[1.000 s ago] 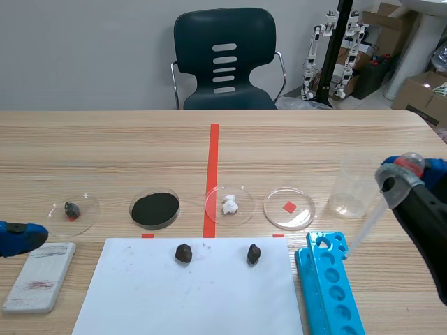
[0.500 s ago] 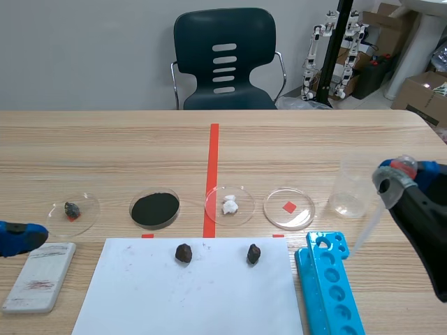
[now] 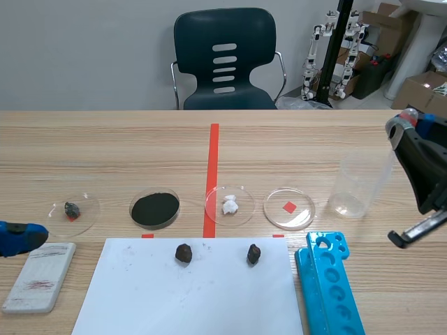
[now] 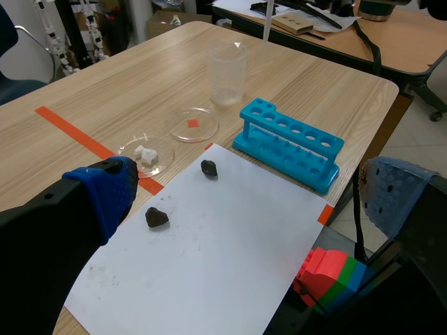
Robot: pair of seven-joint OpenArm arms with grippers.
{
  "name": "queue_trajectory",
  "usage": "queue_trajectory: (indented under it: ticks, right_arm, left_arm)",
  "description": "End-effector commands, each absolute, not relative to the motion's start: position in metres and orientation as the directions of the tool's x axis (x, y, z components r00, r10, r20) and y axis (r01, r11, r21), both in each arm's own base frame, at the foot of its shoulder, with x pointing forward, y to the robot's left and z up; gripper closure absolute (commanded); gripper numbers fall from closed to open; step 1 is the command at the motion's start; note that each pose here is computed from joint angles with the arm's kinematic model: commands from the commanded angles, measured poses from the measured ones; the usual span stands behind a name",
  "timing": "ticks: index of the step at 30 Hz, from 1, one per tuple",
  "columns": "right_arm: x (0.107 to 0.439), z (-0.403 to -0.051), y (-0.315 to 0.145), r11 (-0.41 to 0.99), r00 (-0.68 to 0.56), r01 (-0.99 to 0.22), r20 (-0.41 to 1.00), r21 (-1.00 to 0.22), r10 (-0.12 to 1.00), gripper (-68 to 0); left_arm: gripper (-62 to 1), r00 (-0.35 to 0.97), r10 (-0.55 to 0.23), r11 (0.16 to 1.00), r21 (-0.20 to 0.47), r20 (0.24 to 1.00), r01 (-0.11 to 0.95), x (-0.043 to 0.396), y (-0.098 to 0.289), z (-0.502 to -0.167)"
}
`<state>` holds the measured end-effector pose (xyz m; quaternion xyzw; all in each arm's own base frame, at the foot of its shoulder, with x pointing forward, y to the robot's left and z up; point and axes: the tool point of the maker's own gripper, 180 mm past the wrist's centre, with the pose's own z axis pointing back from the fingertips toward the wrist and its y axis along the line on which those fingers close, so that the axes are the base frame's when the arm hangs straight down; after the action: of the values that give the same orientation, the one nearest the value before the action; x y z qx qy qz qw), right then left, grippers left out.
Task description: Put the dropper in the beaker
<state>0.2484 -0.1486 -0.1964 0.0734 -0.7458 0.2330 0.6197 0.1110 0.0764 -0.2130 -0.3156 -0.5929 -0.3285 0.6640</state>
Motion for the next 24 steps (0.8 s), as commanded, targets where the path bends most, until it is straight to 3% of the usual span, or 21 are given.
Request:
queue_trajectory:
  ticks: [1, 14, 24]
  right_arm:
    - [0.256, -0.184, -0.151, 0.891, -0.269, -0.374, 0.949, -0.258, 0.163, -1.1]
    - [0.313, -0.173, -0.162, 0.926, -0.361, -0.271, 0.919, -0.264, 0.156, -1.1]
    - [0.340, -0.213, -0.156, 0.938, -0.280, -0.273, 0.950, -0.215, 0.137, -1.1]
  left_arm:
    - [-62.3, 0.079, -0.031, 0.590, -0.046, 0.996, 0.806, 0.110, 0.075, -0.208]
    - [-62.3, 0.079, -0.031, 0.590, -0.046, 0.996, 0.806, 0.110, 0.075, -0.208]
    - [-62.3, 0.079, -0.031, 0.590, -0.046, 0.996, 0.806, 0.110, 0.075, -0.208]
